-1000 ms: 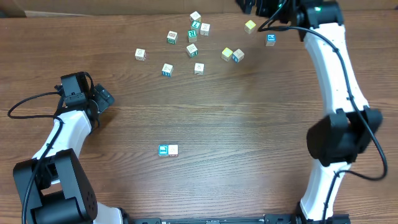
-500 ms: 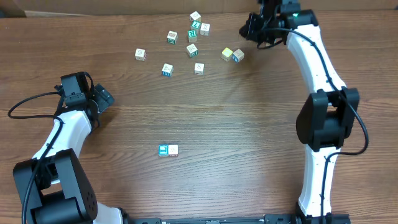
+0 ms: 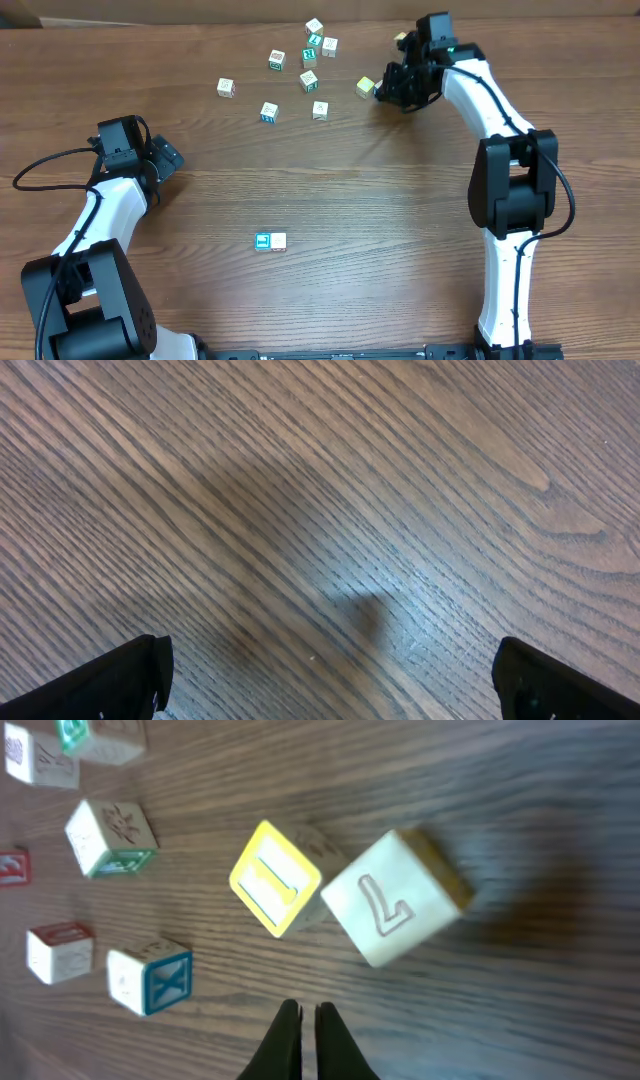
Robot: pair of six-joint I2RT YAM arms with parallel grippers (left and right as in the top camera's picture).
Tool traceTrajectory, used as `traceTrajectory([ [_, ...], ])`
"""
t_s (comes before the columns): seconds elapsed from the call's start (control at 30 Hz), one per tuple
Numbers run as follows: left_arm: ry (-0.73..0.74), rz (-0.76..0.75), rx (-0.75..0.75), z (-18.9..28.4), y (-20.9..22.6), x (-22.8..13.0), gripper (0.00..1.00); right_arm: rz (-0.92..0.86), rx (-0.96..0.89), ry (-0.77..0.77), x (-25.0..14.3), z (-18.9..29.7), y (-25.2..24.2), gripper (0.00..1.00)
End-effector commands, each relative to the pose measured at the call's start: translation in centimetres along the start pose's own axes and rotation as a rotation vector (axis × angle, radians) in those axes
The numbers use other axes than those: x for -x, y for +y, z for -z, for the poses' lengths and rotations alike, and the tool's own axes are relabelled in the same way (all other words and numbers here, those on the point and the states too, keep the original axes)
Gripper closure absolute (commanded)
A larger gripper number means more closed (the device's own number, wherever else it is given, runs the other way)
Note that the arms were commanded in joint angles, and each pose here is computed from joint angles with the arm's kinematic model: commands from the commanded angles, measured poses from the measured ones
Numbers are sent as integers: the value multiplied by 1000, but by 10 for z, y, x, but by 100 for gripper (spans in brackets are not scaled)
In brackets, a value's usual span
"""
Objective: Form a horizontal line
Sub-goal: 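Reach the right gripper up to the far right block cluster, then lower and close the right gripper on the number-7 block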
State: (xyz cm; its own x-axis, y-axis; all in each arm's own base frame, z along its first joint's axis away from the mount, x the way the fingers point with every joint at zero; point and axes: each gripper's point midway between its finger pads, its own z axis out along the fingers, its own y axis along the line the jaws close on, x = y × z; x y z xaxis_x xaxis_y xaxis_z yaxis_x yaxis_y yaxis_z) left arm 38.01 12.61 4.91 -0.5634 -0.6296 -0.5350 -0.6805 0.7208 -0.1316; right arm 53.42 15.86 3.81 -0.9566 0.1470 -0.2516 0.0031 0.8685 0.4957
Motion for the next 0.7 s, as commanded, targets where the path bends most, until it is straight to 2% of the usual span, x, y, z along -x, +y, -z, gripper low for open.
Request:
traceTrajectory([
  [0.0, -22, -1, 2, 3, -2, 8, 1, 15, 8, 14, -12, -17, 1, 93],
  [0.17, -22, -1, 2, 3, -2, 8, 1, 36, -74, -62, 0, -23, -15, 92],
  [0.27, -22, -2, 2, 3, -2, 8, 0, 33, -199, -106, 8, -20, -36, 86],
  [0.33, -22, -2, 2, 3, -2, 8, 0, 28, -257, -130, 12, -17, -45, 76],
  [0.47, -22, -1, 2, 3, -2, 8, 0, 11, -284, -182, 23, -14, -49, 74],
  [0.63, -22, -1, 2, 3, -2, 8, 1, 18, -213, -226, 34, -16, -32, 33],
  [0.67, -22, -1, 2, 3, -2, 8, 0, 26, -200, -225, 34, -17, -29, 29],
])
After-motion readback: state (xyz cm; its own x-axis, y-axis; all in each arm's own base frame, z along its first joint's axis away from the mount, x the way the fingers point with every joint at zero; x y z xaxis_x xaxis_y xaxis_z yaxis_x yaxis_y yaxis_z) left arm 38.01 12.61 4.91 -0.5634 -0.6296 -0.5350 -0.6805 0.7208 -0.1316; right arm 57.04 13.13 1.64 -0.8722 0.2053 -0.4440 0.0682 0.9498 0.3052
